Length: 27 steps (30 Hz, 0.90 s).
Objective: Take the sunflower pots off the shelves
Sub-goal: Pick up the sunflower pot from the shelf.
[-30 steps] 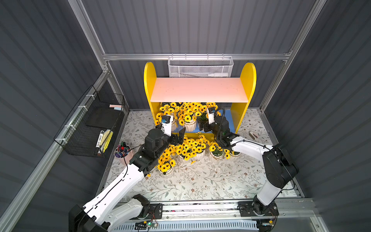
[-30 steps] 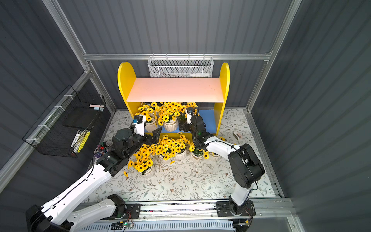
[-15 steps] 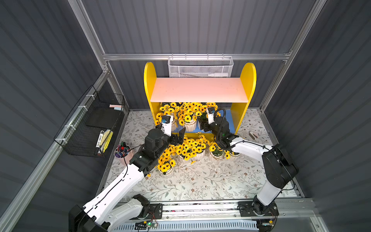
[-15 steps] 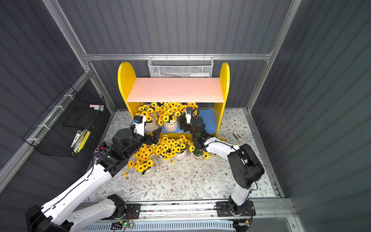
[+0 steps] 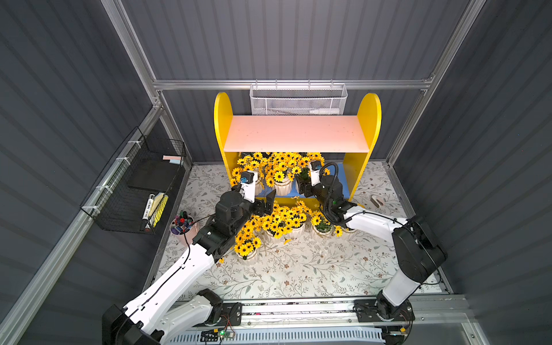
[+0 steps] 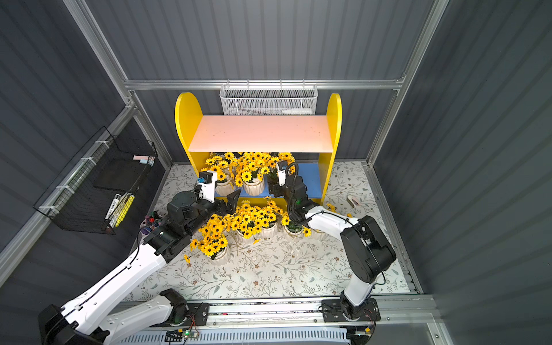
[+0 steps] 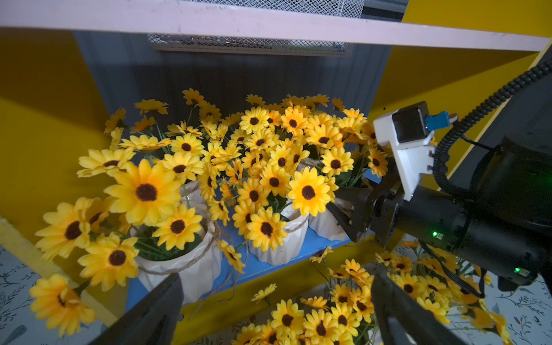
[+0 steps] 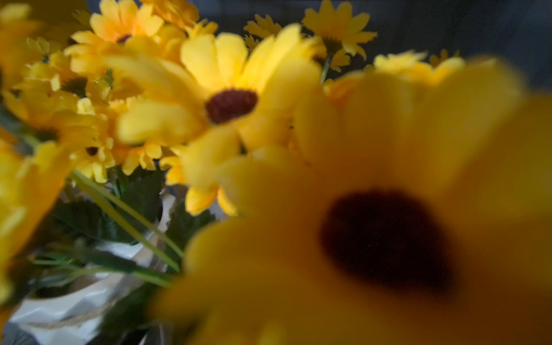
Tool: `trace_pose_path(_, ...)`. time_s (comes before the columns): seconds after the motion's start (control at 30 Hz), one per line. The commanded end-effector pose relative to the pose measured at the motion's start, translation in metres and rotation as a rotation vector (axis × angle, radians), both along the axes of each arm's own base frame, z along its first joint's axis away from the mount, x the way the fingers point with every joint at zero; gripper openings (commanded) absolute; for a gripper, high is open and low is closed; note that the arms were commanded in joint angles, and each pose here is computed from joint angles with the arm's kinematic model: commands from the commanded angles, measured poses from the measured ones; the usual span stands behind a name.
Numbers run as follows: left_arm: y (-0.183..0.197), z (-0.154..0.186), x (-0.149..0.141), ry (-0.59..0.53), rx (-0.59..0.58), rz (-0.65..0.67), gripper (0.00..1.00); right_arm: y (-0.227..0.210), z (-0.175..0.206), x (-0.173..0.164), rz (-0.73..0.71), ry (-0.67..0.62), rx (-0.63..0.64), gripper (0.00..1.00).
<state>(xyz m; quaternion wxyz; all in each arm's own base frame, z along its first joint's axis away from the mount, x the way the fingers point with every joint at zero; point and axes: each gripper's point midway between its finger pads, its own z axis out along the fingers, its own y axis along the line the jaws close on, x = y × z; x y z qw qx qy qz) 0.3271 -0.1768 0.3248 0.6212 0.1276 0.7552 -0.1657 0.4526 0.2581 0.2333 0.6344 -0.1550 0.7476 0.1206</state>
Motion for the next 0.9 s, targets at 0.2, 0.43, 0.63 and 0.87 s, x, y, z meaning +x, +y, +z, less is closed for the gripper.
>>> trace_pose_path(0.2,-0.007,0.009,-0.006,-0.024,-0.012,-0.051,0.99,-0.018,0.037,-0.015,-0.029,-0.093,0.004,0.00)
trace_pose_path(0.43,-0.010,0.007,-0.006,-0.018,-0.014,-0.067,0.99,-0.028,0.052,-0.028,-0.038,-0.114,0.007,0.00)
trace_pose_path(0.63,-0.015,0.003,-0.005,-0.006,-0.013,-0.088,0.99,-0.031,0.057,-0.041,-0.010,-0.110,0.002,0.00)
trace_pose_path(0.87,-0.028,-0.007,-0.004,0.027,-0.009,-0.148,0.99,-0.032,0.060,-0.063,0.043,-0.092,0.021,0.00)
